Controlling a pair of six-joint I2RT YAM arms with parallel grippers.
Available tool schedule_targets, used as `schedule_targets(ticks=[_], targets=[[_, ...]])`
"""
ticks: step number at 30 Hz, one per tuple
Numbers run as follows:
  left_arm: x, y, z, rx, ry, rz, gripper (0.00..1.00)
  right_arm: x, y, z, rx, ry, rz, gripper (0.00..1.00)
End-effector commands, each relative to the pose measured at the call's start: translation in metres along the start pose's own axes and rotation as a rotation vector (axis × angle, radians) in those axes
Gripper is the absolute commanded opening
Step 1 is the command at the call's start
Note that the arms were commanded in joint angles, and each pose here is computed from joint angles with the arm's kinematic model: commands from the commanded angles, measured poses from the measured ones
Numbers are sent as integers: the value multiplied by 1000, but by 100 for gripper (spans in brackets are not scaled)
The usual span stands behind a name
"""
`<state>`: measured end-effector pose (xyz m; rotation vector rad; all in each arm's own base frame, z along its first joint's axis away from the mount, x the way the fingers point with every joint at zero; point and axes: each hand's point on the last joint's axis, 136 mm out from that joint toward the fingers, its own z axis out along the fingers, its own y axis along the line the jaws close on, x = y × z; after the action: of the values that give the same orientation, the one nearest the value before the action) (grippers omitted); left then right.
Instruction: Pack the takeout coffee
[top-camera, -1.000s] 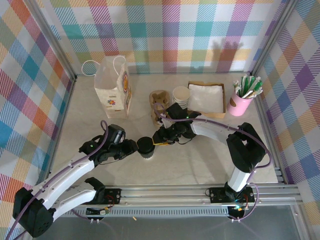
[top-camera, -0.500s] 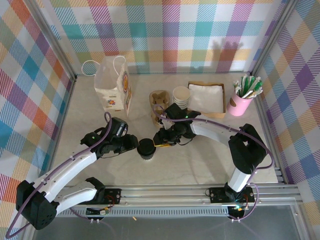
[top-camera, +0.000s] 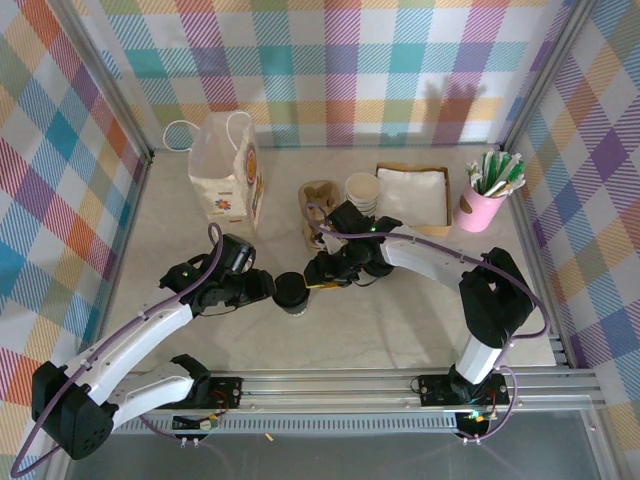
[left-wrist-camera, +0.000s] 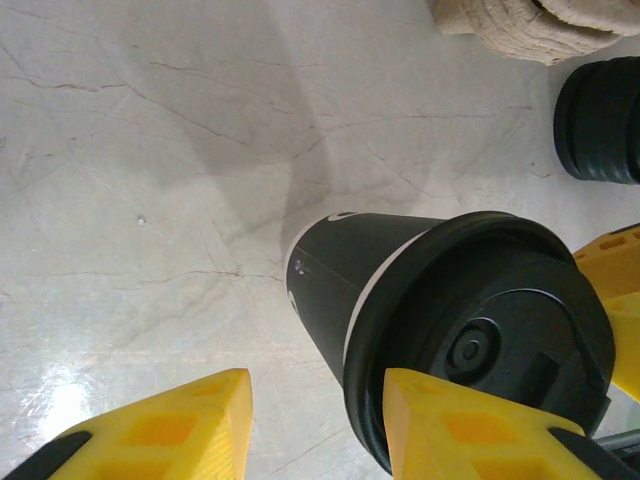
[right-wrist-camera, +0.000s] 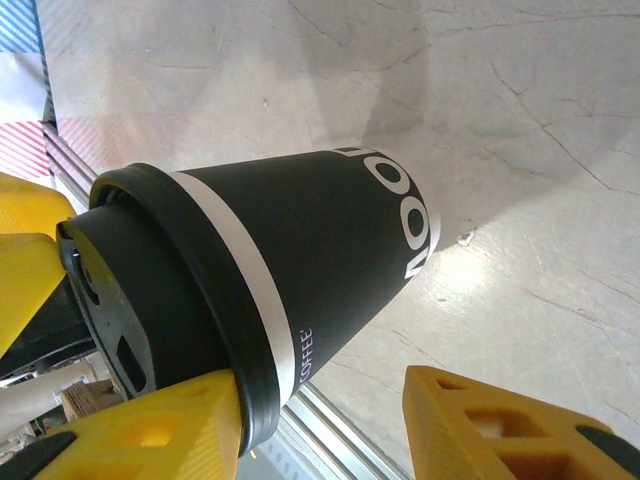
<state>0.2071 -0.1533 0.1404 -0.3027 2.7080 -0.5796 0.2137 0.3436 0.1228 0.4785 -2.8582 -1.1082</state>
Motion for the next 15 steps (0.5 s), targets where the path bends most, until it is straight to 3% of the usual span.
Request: schedule_targets(ticks=[1,9,15], targets=[[-4,-1,-8,6,-18,7,40,3,5,-7,12,2,5,46],[-8,-27,-3,133,-11,-25,44,7,-7,3,35,23,30,45],[6,-28,13,156,70,-48,46,7,-10,5,45,27,36,46]])
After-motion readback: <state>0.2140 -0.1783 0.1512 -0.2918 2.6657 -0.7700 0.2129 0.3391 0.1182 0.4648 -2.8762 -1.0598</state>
